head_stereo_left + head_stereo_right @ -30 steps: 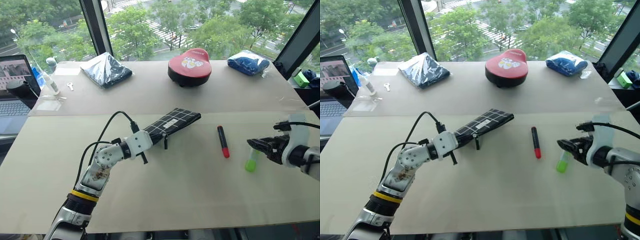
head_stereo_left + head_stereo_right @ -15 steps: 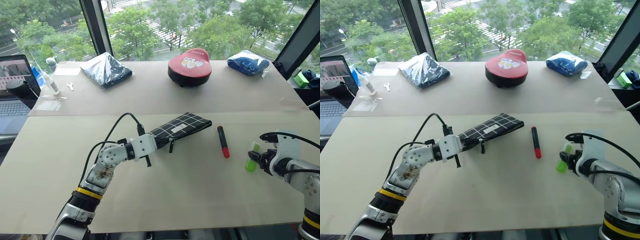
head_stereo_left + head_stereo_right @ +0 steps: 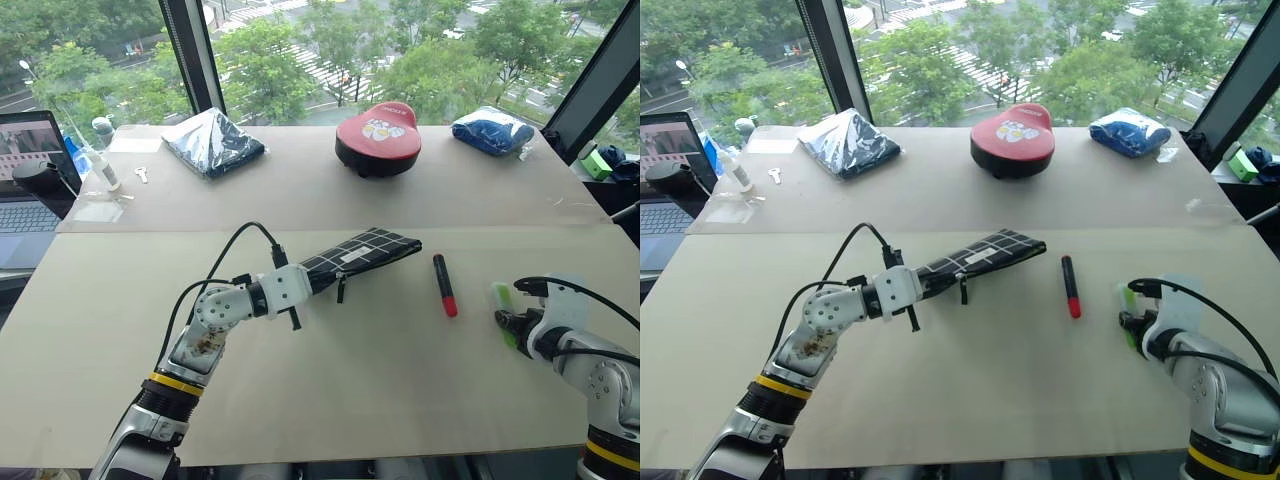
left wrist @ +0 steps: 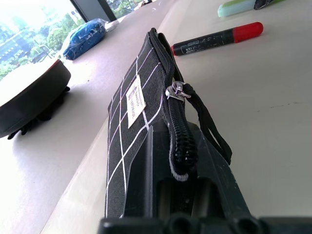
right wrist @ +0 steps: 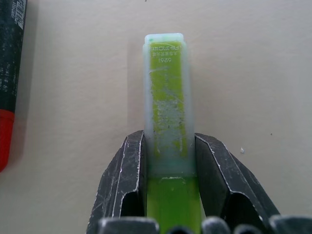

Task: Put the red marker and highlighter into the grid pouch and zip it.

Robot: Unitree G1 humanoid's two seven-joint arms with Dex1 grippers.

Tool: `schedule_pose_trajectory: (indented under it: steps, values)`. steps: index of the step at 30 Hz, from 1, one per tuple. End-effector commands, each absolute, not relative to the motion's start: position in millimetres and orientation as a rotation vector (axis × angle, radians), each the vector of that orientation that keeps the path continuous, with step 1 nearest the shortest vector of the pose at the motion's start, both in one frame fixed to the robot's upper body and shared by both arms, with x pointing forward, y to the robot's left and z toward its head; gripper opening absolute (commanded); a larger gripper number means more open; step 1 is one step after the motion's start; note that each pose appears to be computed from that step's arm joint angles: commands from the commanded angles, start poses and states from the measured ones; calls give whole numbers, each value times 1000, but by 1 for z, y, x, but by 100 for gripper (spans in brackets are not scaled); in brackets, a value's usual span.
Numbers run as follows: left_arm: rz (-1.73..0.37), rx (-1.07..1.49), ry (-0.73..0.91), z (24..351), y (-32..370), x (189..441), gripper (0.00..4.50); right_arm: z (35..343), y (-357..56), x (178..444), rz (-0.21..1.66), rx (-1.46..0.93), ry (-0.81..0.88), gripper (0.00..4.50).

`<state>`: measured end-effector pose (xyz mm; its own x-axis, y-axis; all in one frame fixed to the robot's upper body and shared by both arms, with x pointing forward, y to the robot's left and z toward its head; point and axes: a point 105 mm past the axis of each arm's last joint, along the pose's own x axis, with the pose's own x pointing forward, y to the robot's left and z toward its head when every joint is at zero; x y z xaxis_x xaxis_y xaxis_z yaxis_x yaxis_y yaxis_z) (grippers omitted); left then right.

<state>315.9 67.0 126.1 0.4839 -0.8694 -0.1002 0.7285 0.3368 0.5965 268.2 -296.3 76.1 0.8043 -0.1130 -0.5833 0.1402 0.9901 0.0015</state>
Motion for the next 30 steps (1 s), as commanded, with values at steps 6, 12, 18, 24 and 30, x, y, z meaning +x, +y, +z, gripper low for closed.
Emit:
schedule_pose_trajectory:
  steps: [6,12,18,24,30]
  values:
    - [-1035,601,-302,140,70,316,0,108,-298,301,-66,-84,458,102]
    - [-1056,597,-300,138,69,316,0,196,-197,312,556,-723,124,102]
    - [-1059,597,-301,136,69,316,0,188,-196,312,702,-904,176,102]
    - [-1059,602,-304,136,69,314,0,185,-194,316,753,-897,196,102]
    - [-1062,615,-309,133,70,311,0,179,-201,326,736,-814,221,102]
